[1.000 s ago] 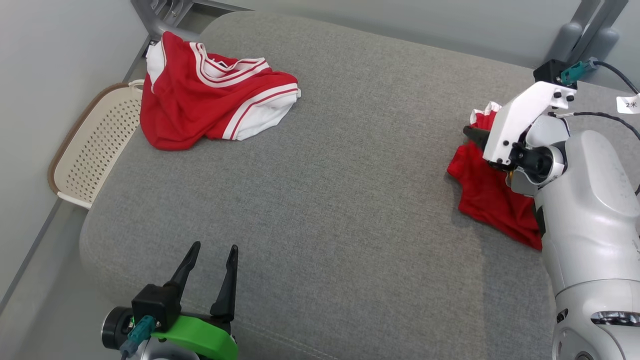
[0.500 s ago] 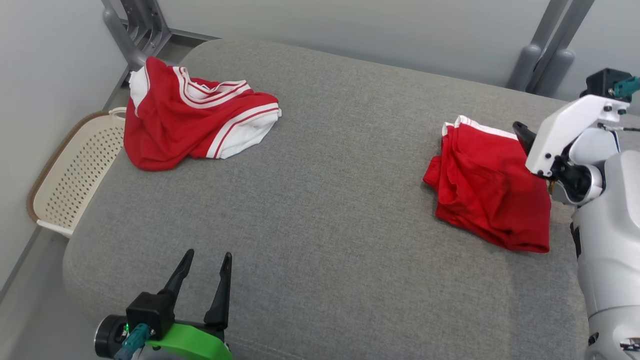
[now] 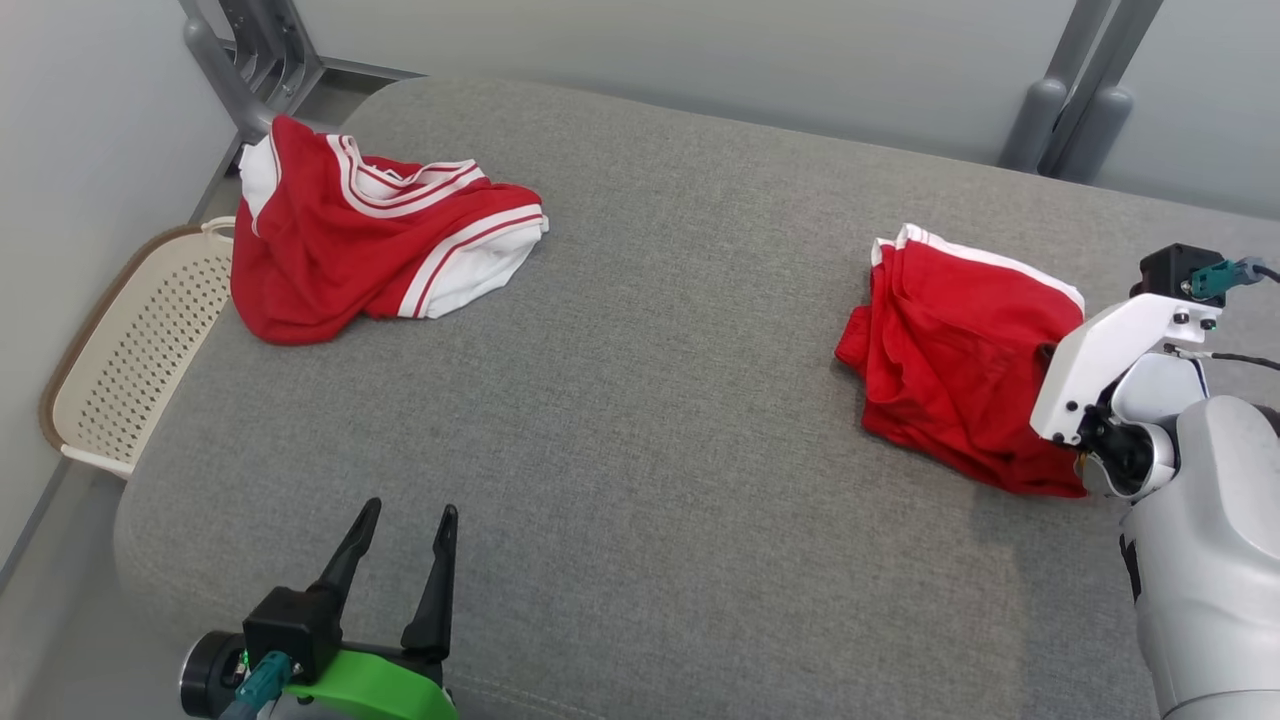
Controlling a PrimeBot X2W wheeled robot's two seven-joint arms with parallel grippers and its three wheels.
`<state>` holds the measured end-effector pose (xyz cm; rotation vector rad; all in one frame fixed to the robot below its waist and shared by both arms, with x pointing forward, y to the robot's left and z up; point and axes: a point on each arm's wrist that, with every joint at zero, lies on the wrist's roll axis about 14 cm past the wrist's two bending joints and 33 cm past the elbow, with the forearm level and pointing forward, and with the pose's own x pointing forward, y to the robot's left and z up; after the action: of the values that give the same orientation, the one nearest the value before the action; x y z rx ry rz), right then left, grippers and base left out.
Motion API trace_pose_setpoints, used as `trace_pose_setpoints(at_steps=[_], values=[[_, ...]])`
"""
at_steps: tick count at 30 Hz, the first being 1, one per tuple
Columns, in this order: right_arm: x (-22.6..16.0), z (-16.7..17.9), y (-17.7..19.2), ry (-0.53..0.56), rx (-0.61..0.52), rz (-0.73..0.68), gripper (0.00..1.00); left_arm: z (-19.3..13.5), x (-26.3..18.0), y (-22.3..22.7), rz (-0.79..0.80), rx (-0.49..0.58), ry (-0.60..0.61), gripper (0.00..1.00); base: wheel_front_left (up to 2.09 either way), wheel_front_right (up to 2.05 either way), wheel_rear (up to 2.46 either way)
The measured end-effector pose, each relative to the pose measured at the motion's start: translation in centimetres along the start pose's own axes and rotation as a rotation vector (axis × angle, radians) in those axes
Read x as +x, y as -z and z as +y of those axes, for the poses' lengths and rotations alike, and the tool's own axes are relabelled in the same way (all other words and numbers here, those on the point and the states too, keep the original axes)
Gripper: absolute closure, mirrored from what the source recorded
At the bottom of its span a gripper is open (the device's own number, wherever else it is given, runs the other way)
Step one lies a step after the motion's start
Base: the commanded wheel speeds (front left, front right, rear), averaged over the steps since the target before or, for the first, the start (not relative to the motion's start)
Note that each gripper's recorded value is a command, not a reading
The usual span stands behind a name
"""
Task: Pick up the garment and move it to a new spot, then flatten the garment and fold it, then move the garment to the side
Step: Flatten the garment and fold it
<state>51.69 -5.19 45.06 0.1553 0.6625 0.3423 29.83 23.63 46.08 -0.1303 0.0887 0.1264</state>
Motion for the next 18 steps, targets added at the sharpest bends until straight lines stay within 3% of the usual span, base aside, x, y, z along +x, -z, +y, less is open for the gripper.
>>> trace_pose_setpoints(at_steps=[18], values=[[2.0,6.3,4.4,-0.131,-0.111,0.147,1.00,1.4,-0.8,0.3,0.011,-0.012,-0.060,0.00,0.00,0.00,0.00]])
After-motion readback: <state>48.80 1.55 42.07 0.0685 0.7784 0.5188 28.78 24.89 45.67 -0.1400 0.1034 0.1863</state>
